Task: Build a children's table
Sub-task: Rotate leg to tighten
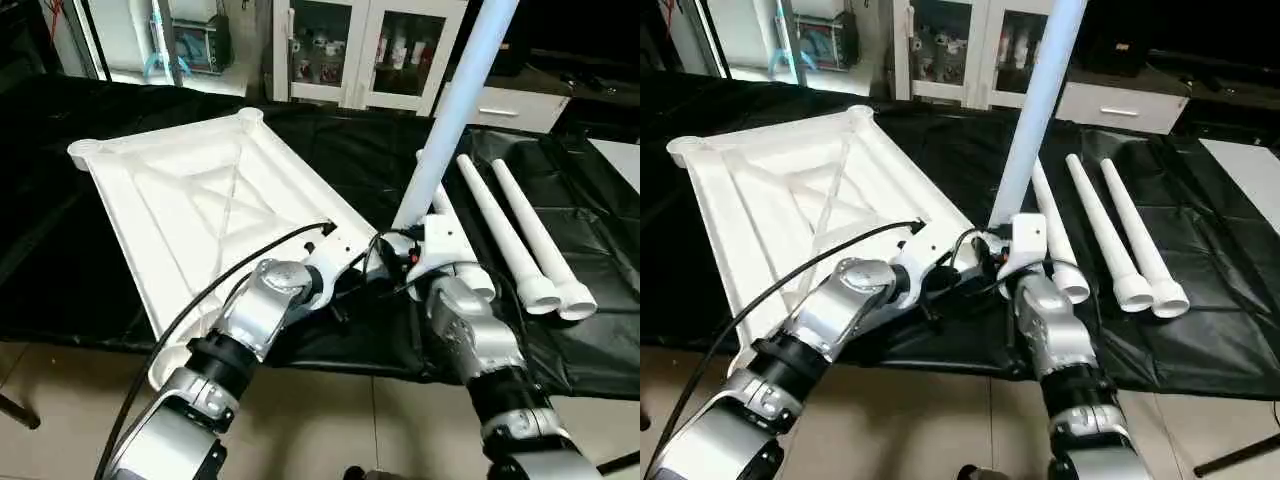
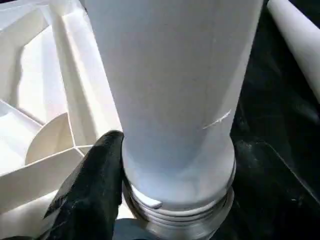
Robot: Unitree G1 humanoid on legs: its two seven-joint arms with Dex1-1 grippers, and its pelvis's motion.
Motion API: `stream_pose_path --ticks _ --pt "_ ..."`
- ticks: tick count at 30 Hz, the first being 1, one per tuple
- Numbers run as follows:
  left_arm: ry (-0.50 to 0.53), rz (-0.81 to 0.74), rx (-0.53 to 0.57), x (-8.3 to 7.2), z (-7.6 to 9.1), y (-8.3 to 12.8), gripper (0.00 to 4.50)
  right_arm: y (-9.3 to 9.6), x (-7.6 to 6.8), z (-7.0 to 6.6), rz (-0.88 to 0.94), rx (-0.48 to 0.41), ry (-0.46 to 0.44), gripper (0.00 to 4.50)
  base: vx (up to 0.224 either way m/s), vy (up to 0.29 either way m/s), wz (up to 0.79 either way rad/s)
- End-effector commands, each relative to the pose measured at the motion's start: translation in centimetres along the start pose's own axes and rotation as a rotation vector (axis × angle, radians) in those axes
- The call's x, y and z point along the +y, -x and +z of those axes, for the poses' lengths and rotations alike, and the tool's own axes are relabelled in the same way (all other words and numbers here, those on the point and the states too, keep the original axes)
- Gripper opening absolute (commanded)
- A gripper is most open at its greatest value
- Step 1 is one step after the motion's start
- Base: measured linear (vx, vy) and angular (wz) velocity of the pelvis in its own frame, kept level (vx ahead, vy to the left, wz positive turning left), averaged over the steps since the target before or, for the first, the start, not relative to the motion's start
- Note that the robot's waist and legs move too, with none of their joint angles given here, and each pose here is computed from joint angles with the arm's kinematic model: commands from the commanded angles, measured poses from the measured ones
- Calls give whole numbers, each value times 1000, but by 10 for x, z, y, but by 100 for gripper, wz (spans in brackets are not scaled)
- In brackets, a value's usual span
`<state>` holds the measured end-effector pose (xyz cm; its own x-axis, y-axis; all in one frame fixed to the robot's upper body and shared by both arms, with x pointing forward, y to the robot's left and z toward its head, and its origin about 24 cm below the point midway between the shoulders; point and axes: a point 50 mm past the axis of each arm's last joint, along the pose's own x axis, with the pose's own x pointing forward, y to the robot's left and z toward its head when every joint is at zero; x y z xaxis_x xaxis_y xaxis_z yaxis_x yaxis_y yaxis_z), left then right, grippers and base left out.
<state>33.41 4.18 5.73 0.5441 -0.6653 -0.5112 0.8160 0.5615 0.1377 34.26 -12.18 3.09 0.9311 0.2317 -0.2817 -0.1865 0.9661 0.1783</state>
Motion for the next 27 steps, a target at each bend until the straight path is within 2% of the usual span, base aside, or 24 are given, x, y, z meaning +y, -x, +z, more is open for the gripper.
stream_pose_path --ticks 1,3,6,7,9,10,14,17,18,21,23,27 --pt "-101 -27 -135 -6 40 -1 0 5 -1 -41 -28 176 -33 268 0 0 0" --pt "-98 -24 -134 -5 39 -1 0 5 0 -41 -19 168 -31 268 29 -10 2" --pt "-94 -32 -124 -3 35 0 0 6 4 -31 63 95 -27 268 68 -25 7" --pt "-95 -36 -121 -3 34 0 0 8 4 -28 79 75 -34 303 70 -25 5" --pt "-99 -40 -116 -3 32 1 0 10 2 -24 89 42 -24 338 64 -22 1" --pt "-103 -46 -112 -2 29 2 0 14 -1 -17 106 3 -29 340 0 0 0" --pt "-106 -55 -108 -2 26 3 0 19 -3 -10 137 -43 -26 372 0 0 0" --pt "-113 -80 -95 -1 18 7 0 33 -7 7 228 -118 -12 395 0 0 0" --pt "-117 -87 -91 0 16 9 0 37 -9 11 251 -134 -3 415 0 0 0" --pt "-128 -121 -71 1 8 13 0 52 -11 18 370 -143 52 438 0 0 0" --pt "-129 -127 -68 1 7 14 0 54 -11 19 388 -141 61 445 0 0 0" --pt "-190 -228 -14 2 -10 25 0 74 -31 25 499 -83 229 445 0 0 0"
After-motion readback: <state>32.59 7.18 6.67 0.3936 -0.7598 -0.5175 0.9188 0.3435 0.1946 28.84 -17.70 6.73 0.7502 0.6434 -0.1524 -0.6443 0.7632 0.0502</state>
